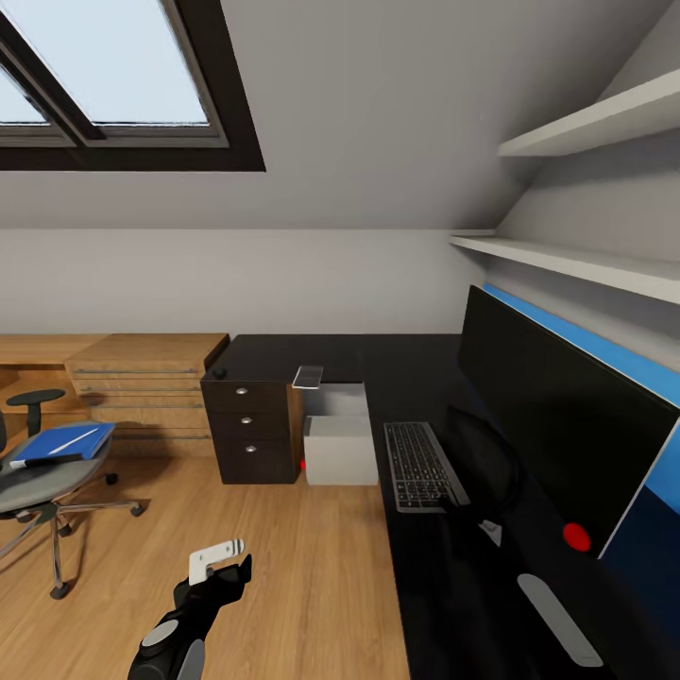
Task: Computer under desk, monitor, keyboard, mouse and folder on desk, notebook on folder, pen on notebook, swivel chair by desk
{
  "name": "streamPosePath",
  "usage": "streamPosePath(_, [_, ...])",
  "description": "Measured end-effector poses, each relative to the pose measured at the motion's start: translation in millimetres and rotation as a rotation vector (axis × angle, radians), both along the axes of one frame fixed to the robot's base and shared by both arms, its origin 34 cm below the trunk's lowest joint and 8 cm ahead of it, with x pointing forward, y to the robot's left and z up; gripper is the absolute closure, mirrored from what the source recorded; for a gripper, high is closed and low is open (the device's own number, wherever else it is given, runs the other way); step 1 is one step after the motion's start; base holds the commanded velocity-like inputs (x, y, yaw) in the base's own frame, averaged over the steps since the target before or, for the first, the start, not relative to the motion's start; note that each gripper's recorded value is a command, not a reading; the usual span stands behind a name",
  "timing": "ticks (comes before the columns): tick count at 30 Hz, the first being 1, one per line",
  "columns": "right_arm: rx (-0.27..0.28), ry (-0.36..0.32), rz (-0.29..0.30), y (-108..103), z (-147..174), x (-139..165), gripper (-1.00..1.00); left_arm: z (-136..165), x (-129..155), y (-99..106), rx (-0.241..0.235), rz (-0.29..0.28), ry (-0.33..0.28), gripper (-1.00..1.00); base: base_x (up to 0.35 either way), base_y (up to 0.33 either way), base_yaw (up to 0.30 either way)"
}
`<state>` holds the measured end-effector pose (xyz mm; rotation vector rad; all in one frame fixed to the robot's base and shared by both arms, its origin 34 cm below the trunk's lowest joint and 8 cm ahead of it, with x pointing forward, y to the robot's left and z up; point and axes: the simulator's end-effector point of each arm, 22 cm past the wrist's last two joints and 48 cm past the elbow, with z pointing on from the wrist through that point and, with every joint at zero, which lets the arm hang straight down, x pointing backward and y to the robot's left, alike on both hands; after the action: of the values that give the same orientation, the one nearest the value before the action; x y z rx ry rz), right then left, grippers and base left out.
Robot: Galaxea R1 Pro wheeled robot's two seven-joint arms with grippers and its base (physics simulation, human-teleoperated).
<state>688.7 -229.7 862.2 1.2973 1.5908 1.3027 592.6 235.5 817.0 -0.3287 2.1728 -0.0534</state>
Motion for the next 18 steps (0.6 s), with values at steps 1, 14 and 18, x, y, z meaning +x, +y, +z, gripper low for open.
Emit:
streamPosePath(1, [0.000, 0.000, 0.000, 0.3, 0.1, 0.0, 1.00, 0.0, 0.0, 0.0, 0.000, 0.000, 0.000, -1.00, 0.000, 0.000, 0.000])
streamPosePath(14, [0.014, -0.011, -0.005, 0.2, 3.0, 1.0, 1.00, 0.0, 0.0, 0.0, 0.000, 0.000, 0.000, -1.00, 0.000, 0.000, 0.000])
streamPosePath(18, [0.015, -0.009, -0.005, -0.2, 2.7, 0.9, 1.00, 0.0, 0.0, 0.0, 0.000, 0.000, 0.000, -1.00, 0.000, 0.000, 0.000])
